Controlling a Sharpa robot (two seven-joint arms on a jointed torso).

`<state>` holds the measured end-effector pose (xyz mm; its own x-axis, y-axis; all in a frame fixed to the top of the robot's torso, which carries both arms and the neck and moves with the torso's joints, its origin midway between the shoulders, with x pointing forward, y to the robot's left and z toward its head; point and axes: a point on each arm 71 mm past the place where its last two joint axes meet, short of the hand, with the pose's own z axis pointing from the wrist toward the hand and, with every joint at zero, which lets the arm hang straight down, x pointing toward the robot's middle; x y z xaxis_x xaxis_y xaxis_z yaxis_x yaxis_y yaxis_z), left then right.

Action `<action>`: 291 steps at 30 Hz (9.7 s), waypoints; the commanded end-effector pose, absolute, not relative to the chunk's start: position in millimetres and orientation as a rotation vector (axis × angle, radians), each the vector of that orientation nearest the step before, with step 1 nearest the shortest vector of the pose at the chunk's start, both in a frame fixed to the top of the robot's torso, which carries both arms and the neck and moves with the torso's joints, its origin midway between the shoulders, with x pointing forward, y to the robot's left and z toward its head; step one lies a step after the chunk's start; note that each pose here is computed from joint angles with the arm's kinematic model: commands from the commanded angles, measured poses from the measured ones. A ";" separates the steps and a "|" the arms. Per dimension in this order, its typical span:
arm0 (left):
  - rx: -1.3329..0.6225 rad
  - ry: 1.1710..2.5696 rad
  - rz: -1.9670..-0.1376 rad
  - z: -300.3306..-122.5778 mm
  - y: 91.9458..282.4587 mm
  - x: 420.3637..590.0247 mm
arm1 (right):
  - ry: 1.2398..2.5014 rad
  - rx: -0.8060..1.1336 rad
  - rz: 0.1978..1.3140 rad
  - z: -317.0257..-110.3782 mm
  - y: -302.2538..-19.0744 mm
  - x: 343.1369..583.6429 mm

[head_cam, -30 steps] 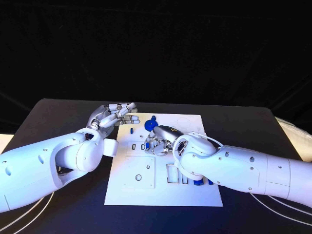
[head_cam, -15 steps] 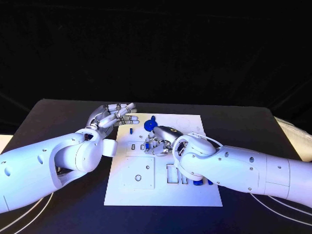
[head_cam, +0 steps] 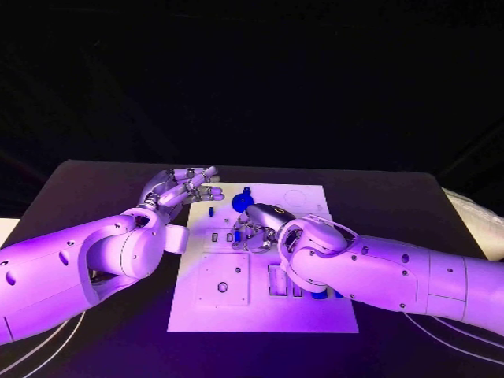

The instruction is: Assemble the parts on the task board

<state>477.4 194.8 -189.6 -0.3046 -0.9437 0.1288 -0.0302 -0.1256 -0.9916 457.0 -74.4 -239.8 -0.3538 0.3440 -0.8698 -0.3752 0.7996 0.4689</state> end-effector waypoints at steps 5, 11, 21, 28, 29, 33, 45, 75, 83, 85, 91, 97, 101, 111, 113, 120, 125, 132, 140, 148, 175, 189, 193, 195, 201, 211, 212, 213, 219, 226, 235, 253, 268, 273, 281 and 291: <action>-1.143 1.388 -1.558 -189.3 191.8 477.1 | 1.722 0.001 0.752 -238.0 -75.4 454.9; -1.143 1.390 -1.559 -189.8 191.7 477.1 | 1.682 0.007 0.771 -235.2 -75.9 453.4; -1.138 1.418 -1.537 -192.2 193.2 478.0 | 1.565 -0.060 0.949 -218.2 -78.7 443.4; -1.046 1.628 -1.403 -200.8 196.3 477.3 | 1.570 -0.093 1.155 -185.9 -102.2 443.0; -1.013 1.684 -1.375 -202.3 196.2 477.0 | 1.584 -0.083 1.166 -180.8 -108.5 444.2; -0.815 1.933 -1.213 -207.3 195.2 476.0 | 1.616 -0.018 1.163 -159.9 -141.9 450.1; -0.395 2.240 -0.614 -204.5 195.2 490.6 | 1.605 0.179 1.074 -138.0 -209.1 460.1; -0.063 2.392 -0.265 -201.0 136.4 525.0 | 1.652 0.205 0.980 -143.5 -223.8 468.9; -0.041 2.402 -0.259 -201.8 128.6 526.5 | 1.659 0.198 0.979 -144.5 -221.5 469.8; -0.040 2.403 -0.257 -202.2 127.5 527.3 | 1.660 0.197 0.979 -144.7 -221.2 470.0; -0.041 2.404 -0.256 -202.8 124.6 529.0 | 1.663 0.195 0.981 -145.3 -219.7 470.7; -0.036 2.407 -0.258 -203.0 121.9 529.4 | 1.666 0.194 0.981 -145.9 -218.6 471.4; -0.036 2.409 -0.265 -203.1 119.1 529.3 | 1.667 0.194 0.981 -146.4 -218.0 472.1; -0.019 2.425 -0.266 -204.0 115.6 528.4 | 1.670 0.194 0.981 -147.0 -217.2 472.7; -0.011 2.430 -0.265 -204.3 114.8 527.9 | 1.670 0.193 0.980 -147.1 -217.0 472.7; -0.002 2.438 -0.263 -204.8 114.0 527.5 | 1.672 0.192 0.981 -147.3 -216.5 472.8; 0.003 2.443 -0.260 -205.3 113.2 527.4 | 1.673 0.191 0.982 -147.4 -216.0 472.9; -0.009 2.436 -0.271 -205.3 111.5 527.4 | 1.676 0.189 0.983 -147.7 -215.6 473.0; -0.056 2.416 -0.320 -204.1 109.1 527.2 | 1.681 0.187 0.983 -148.2 -215.2 473.3; -0.093 2.414 -0.338 -203.7 115.7 526.6 | 1.688 0.186 0.982 -149.2 -214.7 473.7; -0.019 2.289 -0.245 -199.2 126.4 527.8 | 1.719 0.178 0.983 -154.3 -211.9 474.8; 0.012 2.380 -0.225 -210.8 128.5 523.0 | 1.711 0.176 0.988 -154.0 -211.9 475.1; 0.014 2.392 -0.224 -213.2 129.7 521.8 | 1.710 0.175 0.990 -154.0 -211.8 475.1; 0.017 2.397 -0.224 -213.8 130.3 521.1 | 1.710 0.175 0.990 -153.9 -211.8 475.0; 0.027 2.412 -0.216 -215.1 133.1 519.5 | 1.707 0.165 0.983 -153.8 -212.1 474.8; 0.049 2.430 -0.208 -216.4 133.6 517.1 | 1.711 0.168 0.985 -154.0 -211.8 474.4; 0.051 2.431 -0.208 -216.5 133.5 516.7 | 1.711 0.171 0.986 -154.0 -211.9 474.5; 0.052 2.432 -0.207 -216.7 133.3 516.4 | 1.712 0.173 0.986 -154.1 -212.0 474.6; 0.052 2.433 -0.204 -217.3 132.1 516.8 | 1.713 0.178 0.988 -154.1 -212.1 474.4; 0.054 2.439 -0.196 -218.7 129.6 519.2 | 1.715 0.180 0.988 -154.0 -212.2 473.8; 0.061 2.447 -0.190 -220.1 125.7 521.4 | 1.718 0.178 0.990 -154.0 -211.3 473.2; 0.062 2.458 -0.178 -221.7 126.4 523.8 | 1.722 0.176 0.990 -153.9 -210.9 472.4; 0.010 2.416 -0.182 -217.3 135.3 527.3 | 1.718 0.177 0.989 -153.9 -211.2 473.0; -0.004 2.389 -0.200 -205.3 140.7 528.2 | 1.718 0.178 0.988 -154.0 -211.5 473.2; -0.061 2.307 -0.247 -165.4 151.6 539.0 | 1.718 0.179 0.985 -154.4 -212.1 474.3; -0.157 2.294 -0.216 -140.8 169.0 571.6 | 1.717 0.181 0.983 -154.9 -211.4 475.8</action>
<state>571.0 170.8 -139.5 -0.6420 -0.1737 -0.7468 -0.0490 0.9813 -0.1861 476.1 -212.6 -154.3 -0.3850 0.5697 -0.7261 -0.3387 0.6446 0.6854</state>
